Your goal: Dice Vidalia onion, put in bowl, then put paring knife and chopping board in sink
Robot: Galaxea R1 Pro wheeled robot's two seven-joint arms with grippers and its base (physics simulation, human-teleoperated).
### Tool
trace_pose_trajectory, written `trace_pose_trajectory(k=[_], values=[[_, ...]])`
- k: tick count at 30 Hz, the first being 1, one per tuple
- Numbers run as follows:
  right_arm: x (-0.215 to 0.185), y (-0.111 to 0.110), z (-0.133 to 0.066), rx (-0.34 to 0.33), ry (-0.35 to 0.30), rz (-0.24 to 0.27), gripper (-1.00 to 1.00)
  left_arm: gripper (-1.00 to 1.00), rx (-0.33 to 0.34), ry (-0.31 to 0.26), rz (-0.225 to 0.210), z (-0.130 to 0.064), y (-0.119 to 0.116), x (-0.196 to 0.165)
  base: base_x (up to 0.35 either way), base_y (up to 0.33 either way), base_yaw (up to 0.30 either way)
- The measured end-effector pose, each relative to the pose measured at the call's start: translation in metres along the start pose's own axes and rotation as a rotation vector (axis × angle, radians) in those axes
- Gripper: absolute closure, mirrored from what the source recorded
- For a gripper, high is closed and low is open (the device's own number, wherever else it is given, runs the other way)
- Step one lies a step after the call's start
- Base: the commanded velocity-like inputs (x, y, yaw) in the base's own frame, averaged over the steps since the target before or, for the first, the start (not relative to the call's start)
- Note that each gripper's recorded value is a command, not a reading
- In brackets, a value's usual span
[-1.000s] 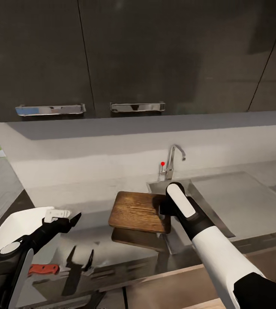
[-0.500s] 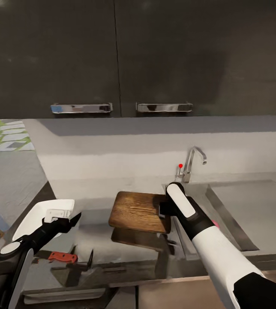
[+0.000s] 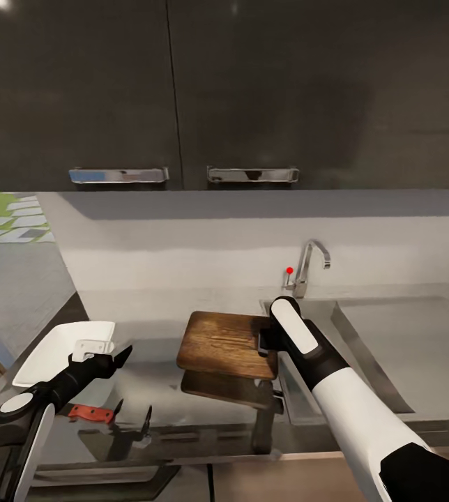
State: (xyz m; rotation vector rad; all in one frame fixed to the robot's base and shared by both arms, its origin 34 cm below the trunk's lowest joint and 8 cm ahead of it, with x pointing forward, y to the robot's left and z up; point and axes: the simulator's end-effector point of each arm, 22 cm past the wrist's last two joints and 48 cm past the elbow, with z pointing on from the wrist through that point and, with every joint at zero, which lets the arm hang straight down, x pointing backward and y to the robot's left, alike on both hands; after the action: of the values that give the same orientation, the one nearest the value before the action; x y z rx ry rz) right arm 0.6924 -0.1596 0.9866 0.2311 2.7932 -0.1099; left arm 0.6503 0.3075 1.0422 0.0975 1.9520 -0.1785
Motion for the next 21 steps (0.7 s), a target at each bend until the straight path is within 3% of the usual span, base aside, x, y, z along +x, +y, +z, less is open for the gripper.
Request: trace_pose_trajectory(k=[10,13,14,15,17,18,20,21], values=[[0.002,0.002,0.001,-0.001,0.002,-0.007,1.00,-1.00,0.000,0.000,0.000,0.000,0.000,0.000,0.000,-0.001,0.000],[0.005,0.011,0.002,-0.020,0.001,-0.029,1.00,-1.00,0.000,0.000,0.000,0.000,0.000,0.000,0.000,0.000,0.000],[0.012,0.022,0.004,-0.023,-0.006,-0.107,1.00,-1.00,0.000,0.000,0.000,0.000,0.000,0.000,0.000,0.000,0.000],[0.018,0.041,0.003,-0.088,0.008,-0.080,1.00,-1.00,0.000,0.000,0.000,0.000,0.000,0.000,0.000,0.000,0.000],[0.017,0.031,0.006,-0.033,-0.008,-0.136,1.00,-1.00,0.000,0.000,0.000,0.000,0.000,0.000,0.000,0.000,0.000],[0.017,0.039,0.004,-0.064,-0.008,-0.118,1.00,-1.00,0.000,0.000,0.000,0.000,0.000,0.000,0.000,0.000,0.000],[0.018,0.037,0.004,-0.049,-0.010,-0.144,1.00,-1.00,0.000,0.000,0.000,0.000,0.000,0.000,0.000,0.000,0.000],[0.018,0.039,0.004,-0.059,-0.012,-0.132,1.00,-1.00,0.000,0.000,0.000,0.000,0.000,0.000,0.000,0.000,0.000]])
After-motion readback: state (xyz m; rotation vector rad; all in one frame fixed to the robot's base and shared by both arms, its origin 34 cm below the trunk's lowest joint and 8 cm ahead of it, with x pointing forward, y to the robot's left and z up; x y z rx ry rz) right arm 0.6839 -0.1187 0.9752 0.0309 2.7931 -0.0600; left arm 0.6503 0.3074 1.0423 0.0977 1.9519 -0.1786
